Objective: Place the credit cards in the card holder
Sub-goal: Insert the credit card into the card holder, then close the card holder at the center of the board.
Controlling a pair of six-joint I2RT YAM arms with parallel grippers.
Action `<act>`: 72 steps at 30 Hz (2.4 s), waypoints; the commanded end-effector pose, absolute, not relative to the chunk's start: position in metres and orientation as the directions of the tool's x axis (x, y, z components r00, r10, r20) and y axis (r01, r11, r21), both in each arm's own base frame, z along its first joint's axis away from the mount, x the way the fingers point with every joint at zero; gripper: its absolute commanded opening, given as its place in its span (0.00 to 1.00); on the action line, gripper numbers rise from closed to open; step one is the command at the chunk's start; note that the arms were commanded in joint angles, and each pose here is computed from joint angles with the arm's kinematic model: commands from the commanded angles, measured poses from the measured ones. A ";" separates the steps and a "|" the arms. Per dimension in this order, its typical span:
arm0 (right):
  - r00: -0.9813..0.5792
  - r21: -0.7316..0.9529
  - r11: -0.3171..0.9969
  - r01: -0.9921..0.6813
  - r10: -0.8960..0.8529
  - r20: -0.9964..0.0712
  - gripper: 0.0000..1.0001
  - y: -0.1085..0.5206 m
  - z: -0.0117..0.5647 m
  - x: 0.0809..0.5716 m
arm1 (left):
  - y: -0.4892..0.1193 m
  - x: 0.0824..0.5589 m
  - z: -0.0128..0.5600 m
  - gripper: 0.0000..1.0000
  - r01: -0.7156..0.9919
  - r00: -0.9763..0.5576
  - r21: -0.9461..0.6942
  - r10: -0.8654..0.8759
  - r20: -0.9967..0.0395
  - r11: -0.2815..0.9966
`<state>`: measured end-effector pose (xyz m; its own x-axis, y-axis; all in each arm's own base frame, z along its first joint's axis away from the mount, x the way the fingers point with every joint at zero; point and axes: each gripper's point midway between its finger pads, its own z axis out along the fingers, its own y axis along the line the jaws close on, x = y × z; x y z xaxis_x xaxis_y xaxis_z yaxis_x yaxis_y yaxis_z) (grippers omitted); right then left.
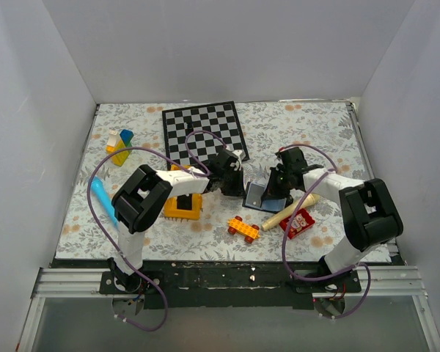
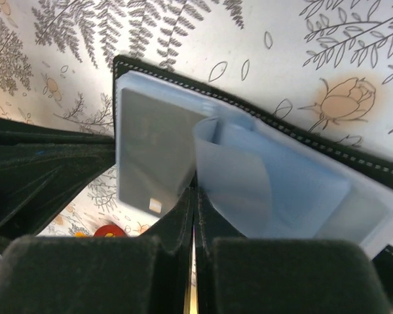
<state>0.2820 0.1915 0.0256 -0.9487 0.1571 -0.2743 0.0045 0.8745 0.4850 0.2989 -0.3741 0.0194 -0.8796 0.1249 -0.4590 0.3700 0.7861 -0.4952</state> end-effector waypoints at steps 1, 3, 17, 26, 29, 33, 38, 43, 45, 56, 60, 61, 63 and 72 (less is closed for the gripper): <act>-0.913 0.455 0.887 -0.077 0.120 -0.389 0.01 0.194 0.060 0.291 | -0.358 0.270 -0.001 0.05 0.334 -0.909 -0.469 0.149 -0.388 0.818; -0.898 0.407 0.910 -0.072 0.118 -0.423 0.07 0.182 0.070 0.291 | -0.352 0.265 -0.003 0.03 0.308 -0.916 -0.468 0.126 -0.380 0.828; -0.876 0.062 0.994 0.093 0.111 -0.469 0.59 0.102 0.100 0.274 | -0.346 0.255 0.002 0.02 0.260 -0.926 -0.499 0.067 -0.370 0.827; -0.907 -0.006 0.997 0.082 0.073 -0.414 0.61 0.099 0.080 0.278 | -0.347 0.257 0.002 0.04 0.264 -0.926 -0.495 0.073 -0.371 0.828; -0.907 -0.003 0.997 0.076 0.068 -0.416 0.61 0.104 0.075 0.284 | -0.348 0.257 0.003 0.04 0.264 -0.926 -0.497 0.072 -0.371 0.827; -0.911 -0.046 0.996 0.081 0.055 -0.408 0.61 0.100 0.068 0.290 | -0.348 0.257 0.003 0.04 0.265 -0.926 -0.497 0.074 -0.372 0.826; -0.920 -0.069 0.995 0.071 0.039 -0.389 0.47 0.100 0.056 0.293 | -0.349 0.257 0.003 0.04 0.268 -0.925 -0.497 0.077 -0.372 0.825; -0.920 -0.081 0.994 0.076 0.039 -0.389 0.16 0.098 0.053 0.294 | -0.349 0.258 0.003 0.04 0.269 -0.925 -0.498 0.077 -0.372 0.825; -0.919 -0.088 0.993 0.077 0.037 -0.393 0.06 0.097 0.054 0.294 | -0.350 0.258 0.003 0.04 0.271 -0.924 -0.496 0.079 -0.373 0.825; -0.853 0.210 0.976 -0.055 0.063 -0.517 0.01 0.144 0.111 0.295 | -0.349 0.258 0.001 0.04 0.261 -0.929 -0.498 0.074 -0.363 0.827; -0.843 0.425 0.887 -0.179 0.084 -0.531 0.01 0.186 0.142 0.287 | -0.350 0.258 0.001 0.04 0.262 -0.928 -0.499 0.073 -0.366 0.826; -0.848 0.457 0.868 -0.196 0.084 -0.523 0.01 0.193 0.146 0.285 | -0.351 0.257 0.002 0.03 0.262 -0.928 -0.500 0.073 -0.366 0.825; -0.861 0.506 0.834 -0.222 0.076 -0.504 0.01 0.205 0.147 0.282 | -0.351 0.257 0.002 0.04 0.261 -0.928 -0.502 0.072 -0.365 0.824; -0.899 0.622 0.734 -0.273 0.036 -0.437 0.01 0.251 0.125 0.271 | -0.348 0.256 0.001 0.03 0.251 -0.930 -0.500 0.063 -0.362 0.829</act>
<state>0.2765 0.2227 0.1224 -0.8925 0.0448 -0.4489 -0.2234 0.8205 0.5261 0.2719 -0.3616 0.0186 -0.9106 0.0287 -0.4122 0.2741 0.7884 -0.5507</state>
